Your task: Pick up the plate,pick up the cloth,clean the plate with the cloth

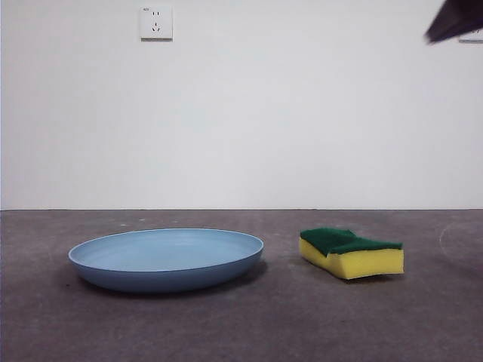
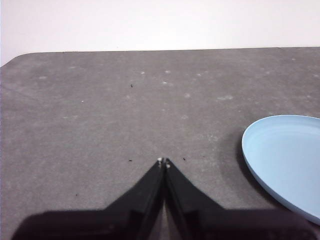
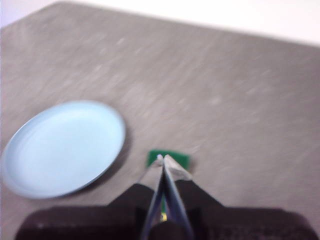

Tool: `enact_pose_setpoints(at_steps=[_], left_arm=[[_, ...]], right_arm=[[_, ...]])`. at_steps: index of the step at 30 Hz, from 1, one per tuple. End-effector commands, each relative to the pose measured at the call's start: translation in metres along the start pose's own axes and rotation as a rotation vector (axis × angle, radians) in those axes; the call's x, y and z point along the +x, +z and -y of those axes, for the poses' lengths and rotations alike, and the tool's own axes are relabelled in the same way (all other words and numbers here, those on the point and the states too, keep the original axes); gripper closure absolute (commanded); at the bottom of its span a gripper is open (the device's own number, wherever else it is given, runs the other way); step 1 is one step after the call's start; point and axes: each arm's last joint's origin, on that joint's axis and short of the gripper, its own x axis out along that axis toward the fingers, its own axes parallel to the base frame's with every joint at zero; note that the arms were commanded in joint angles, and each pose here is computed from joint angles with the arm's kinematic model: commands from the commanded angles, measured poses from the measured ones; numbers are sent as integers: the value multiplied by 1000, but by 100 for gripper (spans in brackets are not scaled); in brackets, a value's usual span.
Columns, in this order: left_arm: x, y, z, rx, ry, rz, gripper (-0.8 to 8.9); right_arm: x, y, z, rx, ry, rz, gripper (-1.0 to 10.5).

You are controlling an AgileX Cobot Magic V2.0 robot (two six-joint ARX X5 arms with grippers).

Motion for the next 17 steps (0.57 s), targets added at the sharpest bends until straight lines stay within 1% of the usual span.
enact_pose_setpoints(at_steps=[1,3,7,11,17], left_arm=[[1,-4,0,-8,5,-9,817],[1,-4,0,-8,5,-9,817],[1,-4,0,-8,5,-9,817],[1,-4,0,-8,5,-9,817],[1,-4,0,-8,5,-9,817]], right_arm=[[-13,-1,11,17,-71,50,945],[-22,-5,18,40,-125,88,945],[-34,-23,30,73,-177,141,945],[-34,-47,35,92,-207,178,945],[-20,-86,39,81,-226,283,945]])
